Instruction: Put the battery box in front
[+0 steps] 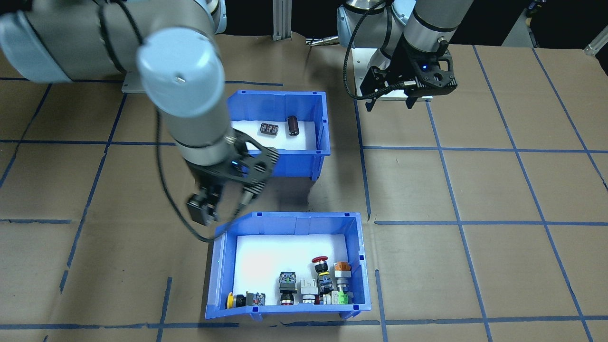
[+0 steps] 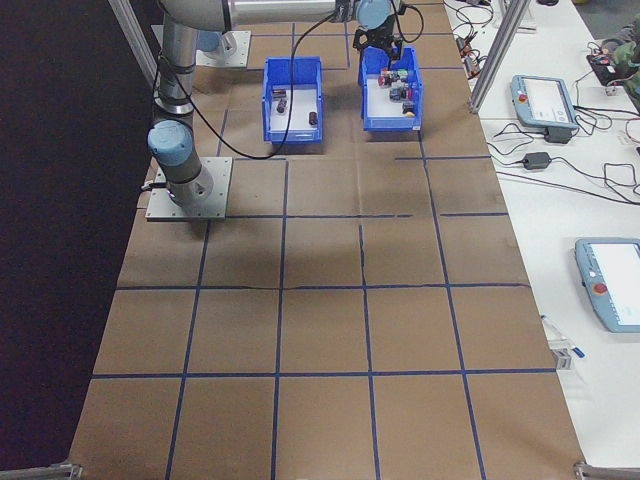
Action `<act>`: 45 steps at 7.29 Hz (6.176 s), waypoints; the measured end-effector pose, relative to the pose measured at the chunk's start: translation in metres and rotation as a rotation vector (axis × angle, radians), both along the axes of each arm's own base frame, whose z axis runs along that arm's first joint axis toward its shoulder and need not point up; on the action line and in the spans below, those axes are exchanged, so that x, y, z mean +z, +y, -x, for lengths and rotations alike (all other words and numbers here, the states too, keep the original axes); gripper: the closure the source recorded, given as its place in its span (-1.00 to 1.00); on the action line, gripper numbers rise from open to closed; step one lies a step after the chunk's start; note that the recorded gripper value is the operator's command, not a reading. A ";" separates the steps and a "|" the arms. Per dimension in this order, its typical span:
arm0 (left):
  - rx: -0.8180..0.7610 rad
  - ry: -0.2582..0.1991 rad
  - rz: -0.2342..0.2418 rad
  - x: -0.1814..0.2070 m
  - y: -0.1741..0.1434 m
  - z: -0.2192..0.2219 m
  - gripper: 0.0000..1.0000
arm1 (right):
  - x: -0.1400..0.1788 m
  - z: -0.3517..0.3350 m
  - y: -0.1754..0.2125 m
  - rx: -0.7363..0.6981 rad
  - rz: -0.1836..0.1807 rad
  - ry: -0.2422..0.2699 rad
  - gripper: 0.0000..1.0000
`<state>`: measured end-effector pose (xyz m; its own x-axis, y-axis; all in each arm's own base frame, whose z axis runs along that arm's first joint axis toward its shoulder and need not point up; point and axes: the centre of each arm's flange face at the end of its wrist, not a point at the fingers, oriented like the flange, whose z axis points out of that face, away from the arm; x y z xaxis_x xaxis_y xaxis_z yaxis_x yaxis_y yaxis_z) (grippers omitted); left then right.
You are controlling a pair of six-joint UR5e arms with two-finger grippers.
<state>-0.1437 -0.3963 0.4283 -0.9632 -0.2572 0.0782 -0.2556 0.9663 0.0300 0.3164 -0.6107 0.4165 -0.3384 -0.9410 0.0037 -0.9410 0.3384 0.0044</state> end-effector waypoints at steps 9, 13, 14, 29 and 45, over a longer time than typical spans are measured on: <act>1.109 -0.038 -0.128 -0.072 0.108 0.148 -0.96 | -0.144 -0.112 0.011 0.392 -0.019 0.000 -0.64; 1.290 -0.021 -0.133 -0.108 0.128 0.157 -0.96 | -0.154 -0.110 0.015 0.362 -0.022 -0.002 0.77; 1.302 -0.030 -0.138 -0.117 0.131 0.161 -0.96 | -0.151 -0.112 0.015 0.363 -0.019 -0.006 0.85; 1.203 0.004 -0.107 -0.130 0.093 0.141 1.00 | -0.063 0.326 -0.024 0.337 -0.028 0.026 0.86; 1.226 0.010 -0.085 -0.143 -0.213 0.197 -0.97 | -0.080 0.347 0.138 0.393 -0.116 -0.026 0.82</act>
